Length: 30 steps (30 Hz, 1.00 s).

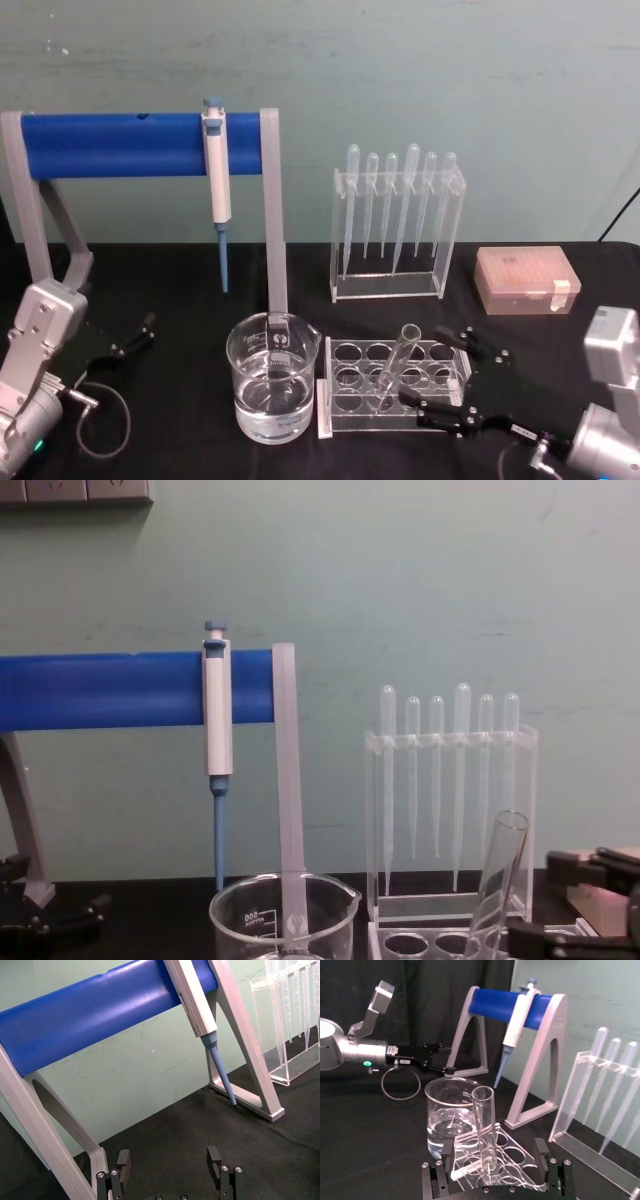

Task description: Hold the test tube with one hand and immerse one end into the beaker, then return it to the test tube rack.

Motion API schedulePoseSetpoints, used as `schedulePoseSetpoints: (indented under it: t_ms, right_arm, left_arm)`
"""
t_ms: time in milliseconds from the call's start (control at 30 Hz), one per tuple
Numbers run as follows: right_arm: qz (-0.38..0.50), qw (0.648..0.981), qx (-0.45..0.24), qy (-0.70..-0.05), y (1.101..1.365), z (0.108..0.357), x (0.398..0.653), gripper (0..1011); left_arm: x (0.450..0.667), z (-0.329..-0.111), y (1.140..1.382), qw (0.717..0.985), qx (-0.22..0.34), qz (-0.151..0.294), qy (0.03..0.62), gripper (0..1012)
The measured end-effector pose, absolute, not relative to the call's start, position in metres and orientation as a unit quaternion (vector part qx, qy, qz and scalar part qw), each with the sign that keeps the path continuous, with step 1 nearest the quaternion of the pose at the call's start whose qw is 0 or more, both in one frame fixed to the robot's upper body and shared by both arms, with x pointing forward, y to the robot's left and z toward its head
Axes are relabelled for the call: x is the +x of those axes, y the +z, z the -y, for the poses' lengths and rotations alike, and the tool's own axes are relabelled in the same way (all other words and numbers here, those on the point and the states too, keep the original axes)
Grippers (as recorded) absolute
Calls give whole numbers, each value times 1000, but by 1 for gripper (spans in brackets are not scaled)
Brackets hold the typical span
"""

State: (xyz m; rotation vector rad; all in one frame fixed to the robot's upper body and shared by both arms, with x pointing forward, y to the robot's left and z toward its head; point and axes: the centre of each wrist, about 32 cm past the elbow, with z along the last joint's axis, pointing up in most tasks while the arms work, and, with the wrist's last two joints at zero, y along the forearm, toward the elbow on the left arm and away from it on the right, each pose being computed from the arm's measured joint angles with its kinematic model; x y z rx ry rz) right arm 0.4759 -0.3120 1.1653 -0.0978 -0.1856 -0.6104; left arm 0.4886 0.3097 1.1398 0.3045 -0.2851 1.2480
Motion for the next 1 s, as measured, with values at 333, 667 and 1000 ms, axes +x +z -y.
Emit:
schedulePoseSetpoints:
  t_ms: [333,667,1000]
  right_arm:
    - [86,954,-55,-281,1165,302,491,1002]
    - [81,957,-39,-274,1161,297,497,1002]
    - [67,959,-24,-275,1156,295,505,1002]
  left_arm:
    - [489,-310,1140,791,141,132,580,1000]
    - [489,-310,1140,791,141,132,580,1000]
    - [489,-310,1140,791,141,132,580,1000]
